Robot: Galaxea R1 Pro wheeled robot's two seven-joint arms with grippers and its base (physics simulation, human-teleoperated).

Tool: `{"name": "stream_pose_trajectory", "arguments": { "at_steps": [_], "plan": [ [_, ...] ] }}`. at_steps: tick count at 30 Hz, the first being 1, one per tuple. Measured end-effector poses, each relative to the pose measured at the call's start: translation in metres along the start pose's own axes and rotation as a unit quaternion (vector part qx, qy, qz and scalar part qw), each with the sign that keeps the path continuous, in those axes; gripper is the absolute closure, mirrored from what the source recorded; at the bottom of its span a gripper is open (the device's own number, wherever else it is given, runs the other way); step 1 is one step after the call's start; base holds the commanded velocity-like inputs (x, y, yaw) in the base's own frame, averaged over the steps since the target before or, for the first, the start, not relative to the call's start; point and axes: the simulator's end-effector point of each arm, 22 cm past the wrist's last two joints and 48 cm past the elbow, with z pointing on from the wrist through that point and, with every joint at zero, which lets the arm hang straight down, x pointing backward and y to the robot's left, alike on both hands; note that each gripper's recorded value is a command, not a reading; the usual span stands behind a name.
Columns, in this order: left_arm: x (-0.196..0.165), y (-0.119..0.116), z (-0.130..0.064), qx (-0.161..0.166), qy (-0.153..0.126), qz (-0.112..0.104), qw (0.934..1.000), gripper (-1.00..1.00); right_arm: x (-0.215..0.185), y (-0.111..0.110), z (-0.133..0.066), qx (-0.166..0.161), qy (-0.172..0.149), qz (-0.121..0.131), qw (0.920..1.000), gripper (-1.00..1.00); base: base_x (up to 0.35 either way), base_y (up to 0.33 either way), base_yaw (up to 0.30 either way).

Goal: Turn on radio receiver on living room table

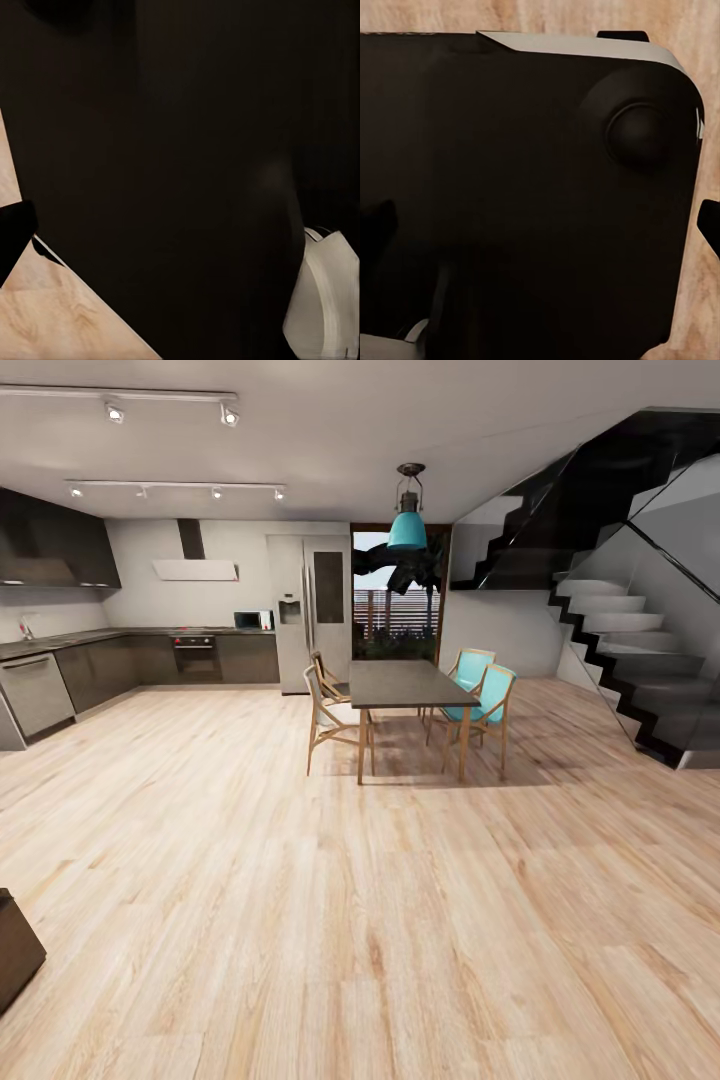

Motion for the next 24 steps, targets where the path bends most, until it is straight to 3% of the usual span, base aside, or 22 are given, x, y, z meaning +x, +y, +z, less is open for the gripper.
{"name": "stream_pose_trajectory", "arguments": {
  "at_steps": [6, 11, 12, 13, 17, 20, 21, 22, 23, 24],
  "plan": [
    [-0.001, -0.005, 0.0, 0.003, -0.001, 0.0, 1.0, -1.0, -0.002, -0.001, 0.0, 0.001, -0.003, -0.002, 1.0, -1.0, 0.0, 0.0, 0.0],
    [-0.012, -0.005, 0.0, 0.002, -0.019, -0.001, 0.9998, -1.0, -0.016, -0.003, 0.0, 0.003, -0.019, -0.004, 0.9998, -1.0, 0.0, 0.0, 0.0],
    [-0.035, -0.003, -0.002, 0.0, -0.058, -0.001, 0.9983, -1.0, -0.047, -0.004, -0.002, 0.006, -0.051, -0.005, 0.9987, -1.0, 0.0, 0.0, 0.0],
    [-0.049, -0.002, -0.003, -0.001, -0.08, -0.002, 0.9968, -1.0, -0.061, -0.005, -0.004, 0.009, -0.066, -0.004, 0.9978, -1.0, 0.0, 0.0, 0.0],
    [-0.093, 0.0, -0.011, -0.003, -0.145, -0.01, 0.9893, -1.0, -0.108, -0.011, -0.012, 0.022, -0.116, -0.001, 0.993, -1.0, 0.0, 0.0, 0.0],
    [-0.145, 0.001, -0.027, -0.004, -0.228, -0.015, 0.9736, -1.0, -0.159, -0.013, -0.027, 0.027, -0.171, 0.0, 0.9849, -1.0, 0.0, 0.0, 0.0],
    [-0.173, 0.001, -0.04, -0.007, -0.274, -0.017, 0.9616, -1.0, -0.196, -0.012, -0.042, 0.027, -0.212, 0.0, 0.9769, -1.0, 0.0, 0.0, 0.0],
    [-0.225, -0.01, -0.066, -0.007, -0.344, -0.026, 0.9385, -1.0, -0.237, -0.002, -0.063, 0.026, -0.259, -0.004, 0.9654, -1.0, 0.0, 0.0, 0.0],
    [-0.269, -0.013, -0.092, -0.006, -0.394, -0.03, 0.9186, -1.0, -0.307, 0.0, -0.112, 0.031, -0.345, -0.003, 0.9382, -1.0, 0.0, 0.0, 0.0],
    [-0.275, -0.013, -0.098, -0.006, -0.404, -0.032, 0.9143, -1.0, -0.359, 0.001, -0.162, 0.035, -0.414, 0.001, 0.9095, -1.0, 0.0, 0.0, 0.0]
  ]
}}
